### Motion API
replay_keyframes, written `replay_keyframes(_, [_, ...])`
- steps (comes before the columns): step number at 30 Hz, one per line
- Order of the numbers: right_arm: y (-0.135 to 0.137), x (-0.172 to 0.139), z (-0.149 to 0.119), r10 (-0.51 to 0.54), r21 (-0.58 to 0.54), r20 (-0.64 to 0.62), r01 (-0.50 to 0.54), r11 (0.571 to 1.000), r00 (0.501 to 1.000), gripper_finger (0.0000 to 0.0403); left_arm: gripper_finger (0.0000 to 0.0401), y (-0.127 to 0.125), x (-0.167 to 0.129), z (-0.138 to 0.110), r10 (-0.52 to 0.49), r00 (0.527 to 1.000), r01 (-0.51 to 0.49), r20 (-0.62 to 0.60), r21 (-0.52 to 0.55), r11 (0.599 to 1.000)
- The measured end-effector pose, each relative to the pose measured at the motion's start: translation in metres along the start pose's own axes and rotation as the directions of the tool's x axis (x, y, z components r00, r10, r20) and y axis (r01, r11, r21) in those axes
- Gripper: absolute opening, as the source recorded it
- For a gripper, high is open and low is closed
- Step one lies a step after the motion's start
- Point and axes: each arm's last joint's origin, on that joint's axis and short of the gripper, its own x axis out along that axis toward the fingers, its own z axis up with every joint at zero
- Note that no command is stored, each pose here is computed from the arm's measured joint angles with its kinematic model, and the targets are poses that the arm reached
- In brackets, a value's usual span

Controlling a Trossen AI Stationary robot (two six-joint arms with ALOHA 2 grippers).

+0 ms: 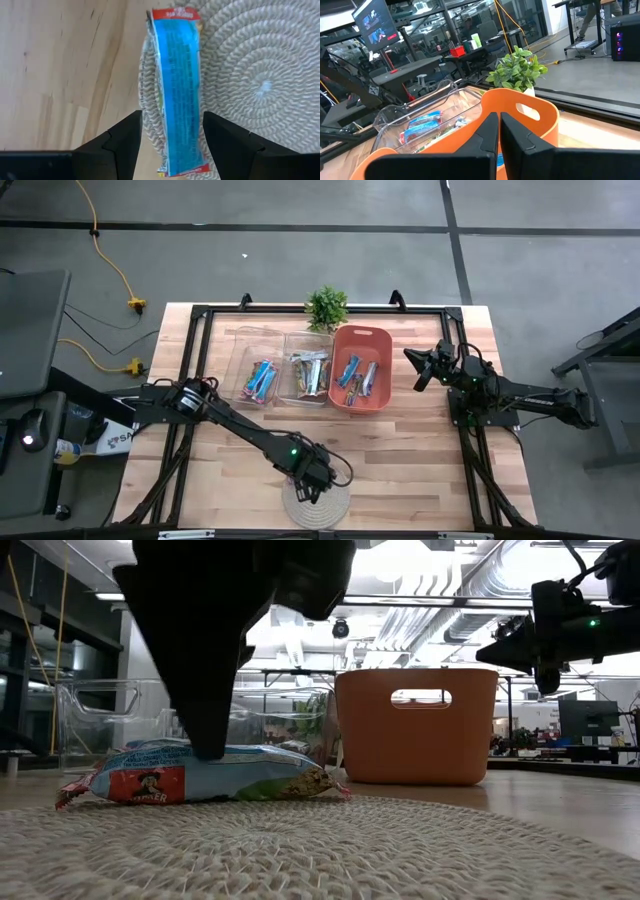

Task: Pick and place Granola Bars by type
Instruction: Put the red granola bar into the left transparent bin

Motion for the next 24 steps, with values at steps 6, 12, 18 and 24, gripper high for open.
replay_keyframes(6, [0.000,0.000,0.000,0.000,0.000,0.000,0.000,1.000,1.000,0.0000,0.0207,0.000,0.006,-0.002,-0.026,1.000,0.026,-0.015,0.001,1.000])
replay_keyframes(12, [0.000,0.000,0.000,0.000,0.000,0.000,0.000,1.000,1.000,0.0000,0.0207,-0.001,0.009,-0.002,-0.036,0.999,0.036,-0.022,0.001,0.999])
replay_keyframes(18, [0.000,0.000,0.000,0.000,0.000,0.000,0.000,1.000,1.000,0.0000,0.0207,-0.004,0.020,-0.001,-0.050,0.998,0.050,-0.039,0.013,0.999])
replay_keyframes(24, [0.000,0.000,0.000,0.000,0.000,0.001,0.000,1.000,1.000,0.0000,0.0207,-0.005,0.027,-0.001,-0.041,0.998,0.043,-0.049,0.029,0.999])
